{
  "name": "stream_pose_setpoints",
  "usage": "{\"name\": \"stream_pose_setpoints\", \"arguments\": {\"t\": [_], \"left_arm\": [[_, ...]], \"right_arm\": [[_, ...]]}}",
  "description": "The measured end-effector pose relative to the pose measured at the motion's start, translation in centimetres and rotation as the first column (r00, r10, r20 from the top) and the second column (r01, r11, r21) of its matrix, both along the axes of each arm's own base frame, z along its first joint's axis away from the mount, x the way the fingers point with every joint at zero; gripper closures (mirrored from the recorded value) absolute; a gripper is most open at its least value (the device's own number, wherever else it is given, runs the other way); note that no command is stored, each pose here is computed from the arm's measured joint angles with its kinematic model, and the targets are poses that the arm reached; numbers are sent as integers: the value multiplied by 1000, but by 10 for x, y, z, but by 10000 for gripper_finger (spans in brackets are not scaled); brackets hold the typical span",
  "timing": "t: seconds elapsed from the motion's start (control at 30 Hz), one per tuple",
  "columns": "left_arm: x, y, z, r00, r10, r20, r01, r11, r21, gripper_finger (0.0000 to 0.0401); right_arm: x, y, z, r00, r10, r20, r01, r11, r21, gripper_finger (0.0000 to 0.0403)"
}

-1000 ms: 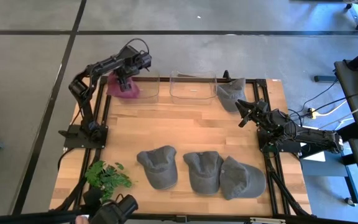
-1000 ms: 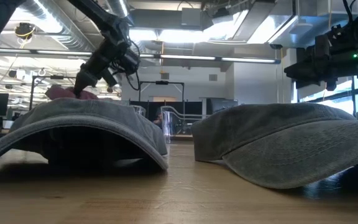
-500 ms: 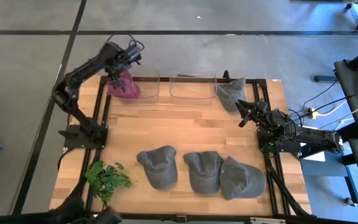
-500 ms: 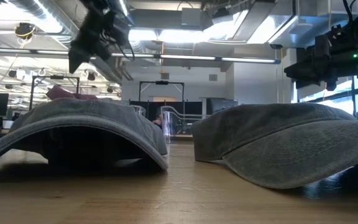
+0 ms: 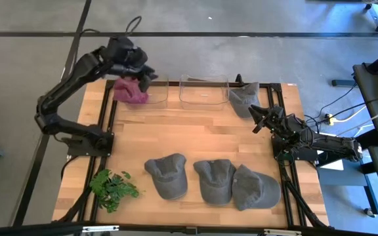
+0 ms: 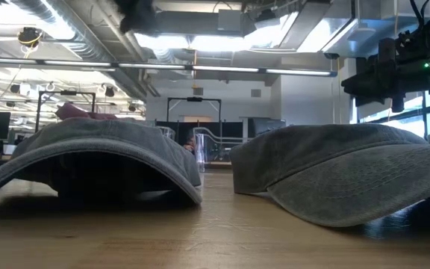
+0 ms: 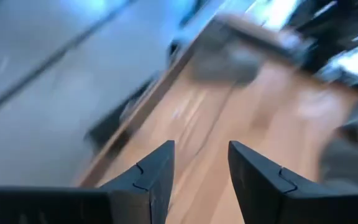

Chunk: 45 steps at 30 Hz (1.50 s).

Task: Pick & Place hat
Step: Put the gray cap into the right transparent bin

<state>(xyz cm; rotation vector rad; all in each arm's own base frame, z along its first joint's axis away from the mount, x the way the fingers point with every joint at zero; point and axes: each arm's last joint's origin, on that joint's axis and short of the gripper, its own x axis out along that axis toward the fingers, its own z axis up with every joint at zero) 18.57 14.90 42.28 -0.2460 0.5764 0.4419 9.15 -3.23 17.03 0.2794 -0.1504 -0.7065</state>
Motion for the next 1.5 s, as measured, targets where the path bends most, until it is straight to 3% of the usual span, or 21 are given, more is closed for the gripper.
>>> {"name": "stream_pose_setpoints", "arguments": {"t": [0.2,0.4,0.63,0.77,0.97,1.3,1.5], "left_arm": [[34,-29,3,939,-234,252,205,969,135,256],[46,-52,-23,866,-284,412,210,954,215,255],[51,-93,-63,764,-452,460,398,892,215,255],[55,-112,-87,758,-495,426,470,866,169,255],[62,-135,-130,777,-519,356,552,834,12,255],[57,-157,-200,793,-601,100,609,779,-152,255],[56,-167,-225,823,-554,-126,535,830,-158,255]], "right_arm": [[0,0,0,1000,1,18,-1,1000,21,297],[0,0,0,1000,1,16,-1,1000,20,297],[0,0,0,1000,0,11,0,1000,18,297],[0,0,0,1000,-1,-7,1,1000,-4,297],[0,0,0,999,-6,-40,4,999,-41,297],[0,0,0,998,-8,-60,4,998,-64,297],[0,0,0,998,-7,-59,4,998,-62,297]]}}
